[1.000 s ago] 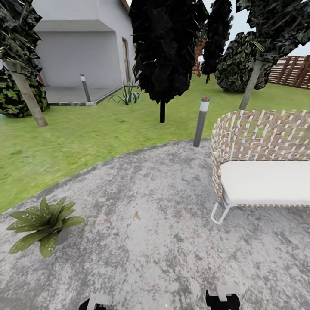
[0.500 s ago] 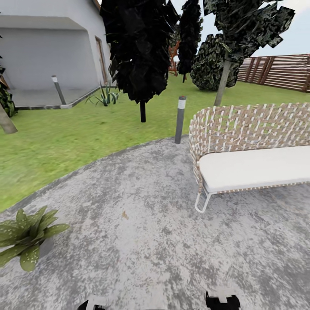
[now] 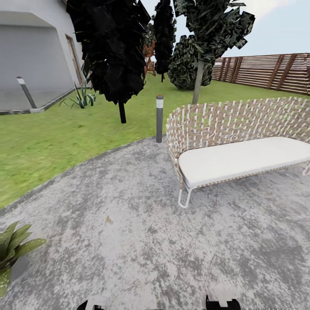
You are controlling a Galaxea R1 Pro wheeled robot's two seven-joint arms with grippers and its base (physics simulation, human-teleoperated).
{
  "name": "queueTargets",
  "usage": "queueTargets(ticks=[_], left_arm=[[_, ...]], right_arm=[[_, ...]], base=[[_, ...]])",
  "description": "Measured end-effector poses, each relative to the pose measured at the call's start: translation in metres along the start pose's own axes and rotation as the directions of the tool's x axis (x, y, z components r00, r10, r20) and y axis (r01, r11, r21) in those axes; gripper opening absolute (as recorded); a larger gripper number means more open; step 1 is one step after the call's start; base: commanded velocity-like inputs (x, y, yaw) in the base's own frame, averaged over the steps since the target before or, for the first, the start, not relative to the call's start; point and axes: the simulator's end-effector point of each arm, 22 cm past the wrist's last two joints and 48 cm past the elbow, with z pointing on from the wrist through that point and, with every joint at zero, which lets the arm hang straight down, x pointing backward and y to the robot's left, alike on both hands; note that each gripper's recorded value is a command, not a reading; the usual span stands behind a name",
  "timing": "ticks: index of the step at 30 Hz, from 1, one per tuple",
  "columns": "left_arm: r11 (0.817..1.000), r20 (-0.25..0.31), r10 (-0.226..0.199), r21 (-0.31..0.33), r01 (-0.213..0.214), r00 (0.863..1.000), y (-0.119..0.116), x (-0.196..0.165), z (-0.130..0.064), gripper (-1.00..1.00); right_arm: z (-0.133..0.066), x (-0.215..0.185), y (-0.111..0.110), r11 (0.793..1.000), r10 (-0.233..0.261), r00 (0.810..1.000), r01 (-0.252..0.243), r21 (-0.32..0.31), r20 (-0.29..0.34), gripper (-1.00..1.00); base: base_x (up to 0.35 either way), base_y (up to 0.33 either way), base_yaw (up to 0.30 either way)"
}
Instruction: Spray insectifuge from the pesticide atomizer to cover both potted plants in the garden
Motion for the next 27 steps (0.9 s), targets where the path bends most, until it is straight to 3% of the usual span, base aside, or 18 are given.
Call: queueTargets(ticks=[8, 17, 27], left_arm=[[1.0, 0.0, -0.002, 0.001, 0.002, 1.0, -0.0012, 0.0, -0.0001, -1.0], [1.0, -0.001, -0.001, 0.0, 0.001, 1.0, 0.0, 0.0003, 0.0001, -1.0], [1.0, 0.0, -0.001, 0.001, 0.001, 1.0, -0.0011, 0.0001, -0.0001, -1.0]], right_arm=[[-0.0001, -0.0015, 0.0019, 1.0, 0.005, 1.0, -0.005, -0.001, 0.002, 1.0], [0.0005, -0.0008, -0.0023, 0.999, 0.029, 1.0, -0.029, 0.014, -0.002, 1.0], [0.0009, -0.0014, -0.0049, 0.999, 0.03, 1.0, -0.03, 0.018, 0.0, 1.0]], base=[[-0.008, 0.0, -0.3], [-0.223, 0.1, -0.3], [-0.012, 0.008, -0.3]])
